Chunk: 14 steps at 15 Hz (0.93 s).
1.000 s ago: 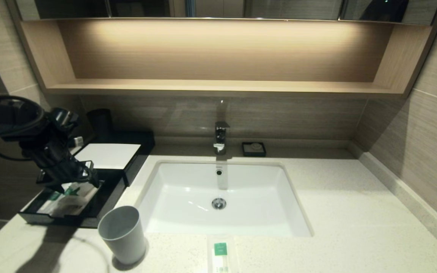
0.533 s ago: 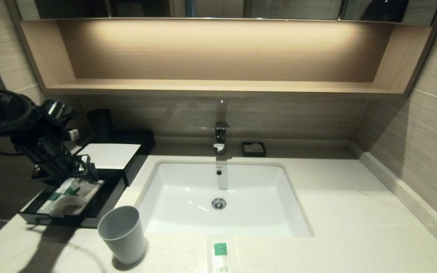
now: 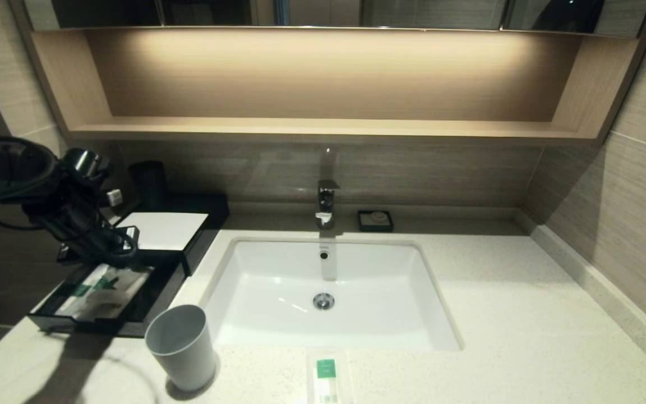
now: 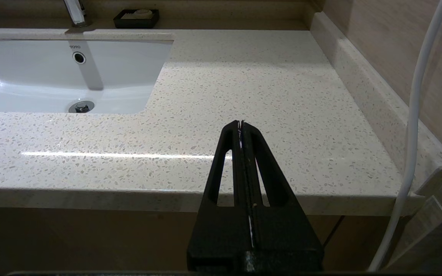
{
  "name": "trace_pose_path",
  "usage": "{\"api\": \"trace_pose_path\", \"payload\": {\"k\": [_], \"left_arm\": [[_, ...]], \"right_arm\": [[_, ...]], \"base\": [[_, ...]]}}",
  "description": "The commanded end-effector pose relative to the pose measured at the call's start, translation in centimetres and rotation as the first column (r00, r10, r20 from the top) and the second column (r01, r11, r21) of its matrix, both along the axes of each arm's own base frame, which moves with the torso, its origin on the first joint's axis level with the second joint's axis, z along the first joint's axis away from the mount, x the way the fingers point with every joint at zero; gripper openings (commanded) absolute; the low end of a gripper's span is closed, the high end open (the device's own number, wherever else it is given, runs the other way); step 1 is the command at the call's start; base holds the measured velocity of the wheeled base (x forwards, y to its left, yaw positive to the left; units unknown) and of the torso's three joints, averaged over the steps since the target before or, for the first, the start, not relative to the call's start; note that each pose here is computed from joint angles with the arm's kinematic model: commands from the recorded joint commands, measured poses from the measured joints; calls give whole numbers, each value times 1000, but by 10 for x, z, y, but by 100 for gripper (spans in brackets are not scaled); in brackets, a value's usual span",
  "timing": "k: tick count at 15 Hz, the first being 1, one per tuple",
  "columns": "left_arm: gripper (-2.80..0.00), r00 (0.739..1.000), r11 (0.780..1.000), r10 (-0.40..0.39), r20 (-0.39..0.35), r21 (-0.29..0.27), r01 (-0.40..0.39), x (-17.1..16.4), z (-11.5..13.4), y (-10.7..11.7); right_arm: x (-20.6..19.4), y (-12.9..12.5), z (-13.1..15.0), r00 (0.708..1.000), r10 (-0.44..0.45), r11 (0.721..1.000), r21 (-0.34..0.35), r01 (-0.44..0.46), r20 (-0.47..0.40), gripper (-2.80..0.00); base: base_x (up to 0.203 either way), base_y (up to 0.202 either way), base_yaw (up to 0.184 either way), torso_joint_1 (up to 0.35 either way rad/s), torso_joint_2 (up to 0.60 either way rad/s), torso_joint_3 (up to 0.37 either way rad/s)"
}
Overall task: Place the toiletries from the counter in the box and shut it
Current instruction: Place the bathroom toiletry into the drawer
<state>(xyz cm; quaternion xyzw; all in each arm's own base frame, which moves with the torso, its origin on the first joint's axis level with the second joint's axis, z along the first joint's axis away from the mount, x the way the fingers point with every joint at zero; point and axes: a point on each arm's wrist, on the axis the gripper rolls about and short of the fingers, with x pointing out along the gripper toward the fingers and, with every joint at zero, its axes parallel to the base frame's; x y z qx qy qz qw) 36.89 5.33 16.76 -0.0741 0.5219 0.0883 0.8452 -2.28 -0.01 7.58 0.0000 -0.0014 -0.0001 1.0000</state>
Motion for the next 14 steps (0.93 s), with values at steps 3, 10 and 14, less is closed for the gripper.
{"api": "trace_pose_path", "payload": {"k": [3, 10, 14], "left_arm": [[-280, 1000, 1000, 19, -24, 2, -19, 8, -16, 8], [-280, 999, 999, 37, -21, 7, -37, 10, -20, 15], [-280, 997, 999, 49, -52, 5, -49, 10, -30, 20]], "right_arm": [[0, 0, 0, 1000, 0, 1000, 0, 0, 1, -280], [0, 0, 0, 1000, 0, 1000, 0, 0, 0, -280], [0, 0, 0, 1000, 0, 1000, 0, 0, 0, -280]], "base": [[0, 0, 0, 0, 0, 0], [0, 0, 0, 0, 0, 0], [0, 0, 0, 0, 0, 0]]}}
